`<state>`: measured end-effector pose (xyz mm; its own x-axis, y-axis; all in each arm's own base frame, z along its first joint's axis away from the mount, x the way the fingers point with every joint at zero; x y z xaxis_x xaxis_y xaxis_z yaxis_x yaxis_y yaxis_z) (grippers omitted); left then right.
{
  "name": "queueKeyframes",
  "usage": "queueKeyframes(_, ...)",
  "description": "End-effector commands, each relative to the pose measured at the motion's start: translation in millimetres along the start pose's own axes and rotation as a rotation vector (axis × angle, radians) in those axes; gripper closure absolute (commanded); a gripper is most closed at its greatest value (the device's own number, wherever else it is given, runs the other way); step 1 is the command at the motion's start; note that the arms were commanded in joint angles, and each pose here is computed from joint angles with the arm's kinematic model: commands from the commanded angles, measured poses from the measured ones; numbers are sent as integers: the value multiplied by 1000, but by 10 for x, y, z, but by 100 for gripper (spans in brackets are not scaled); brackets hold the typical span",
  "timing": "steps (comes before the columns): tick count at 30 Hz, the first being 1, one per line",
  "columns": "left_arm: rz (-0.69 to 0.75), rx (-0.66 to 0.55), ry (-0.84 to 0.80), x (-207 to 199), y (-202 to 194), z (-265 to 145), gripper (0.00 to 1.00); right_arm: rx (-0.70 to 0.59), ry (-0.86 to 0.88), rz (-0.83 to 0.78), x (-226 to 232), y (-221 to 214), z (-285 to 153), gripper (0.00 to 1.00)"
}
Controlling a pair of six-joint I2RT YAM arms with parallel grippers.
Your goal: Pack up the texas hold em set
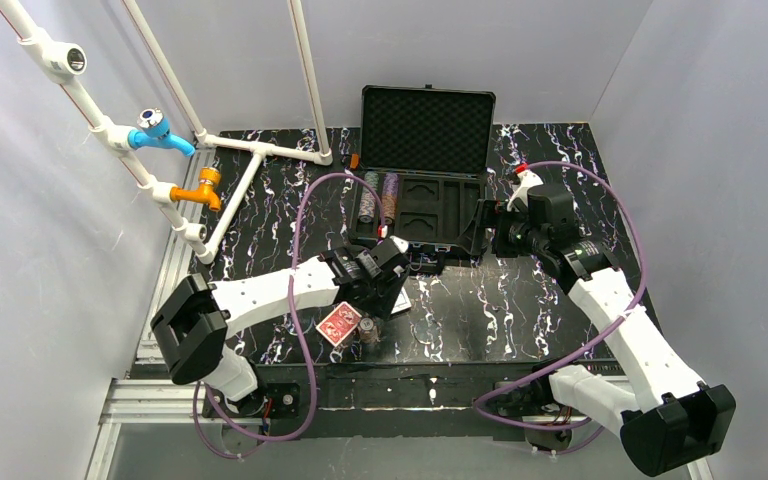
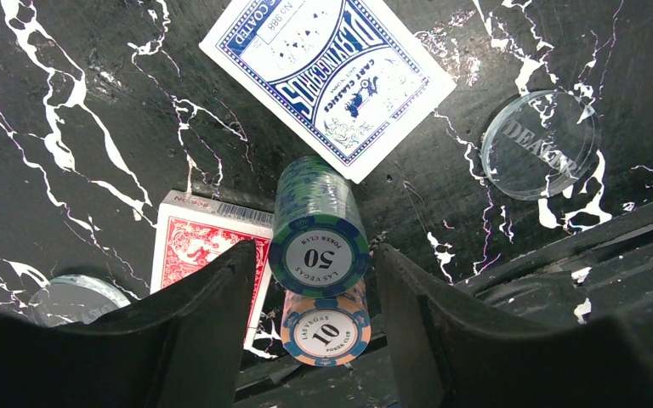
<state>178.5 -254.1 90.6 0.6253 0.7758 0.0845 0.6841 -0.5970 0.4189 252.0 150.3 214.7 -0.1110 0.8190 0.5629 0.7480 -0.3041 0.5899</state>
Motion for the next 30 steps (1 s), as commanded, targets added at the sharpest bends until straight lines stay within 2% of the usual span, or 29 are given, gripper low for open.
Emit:
queueKeyframes(1,-11,-12,26,8,66,-29,47,-4,34,-28,59,-7,-19,0)
queueKeyframes(12,-8,20,56,35,19,69,43,-11,20,-32,16,-27,-25,0)
queueKeyframes(30,-1,46,46,-14,25,125,43,-12,-5,-41,-22,-13,-23,0)
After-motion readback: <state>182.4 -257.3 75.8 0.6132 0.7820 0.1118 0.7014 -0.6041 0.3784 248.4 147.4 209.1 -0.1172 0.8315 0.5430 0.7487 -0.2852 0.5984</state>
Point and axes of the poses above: each gripper's point midway between its finger pads, its own z axis out along the fingers, its own x axis along the line the jaws close on, y = z × x, the point moved 1 cm from there along -z, back along the fingers, and after that the axes turned 12 degrees about z, right-handed, at the moved point
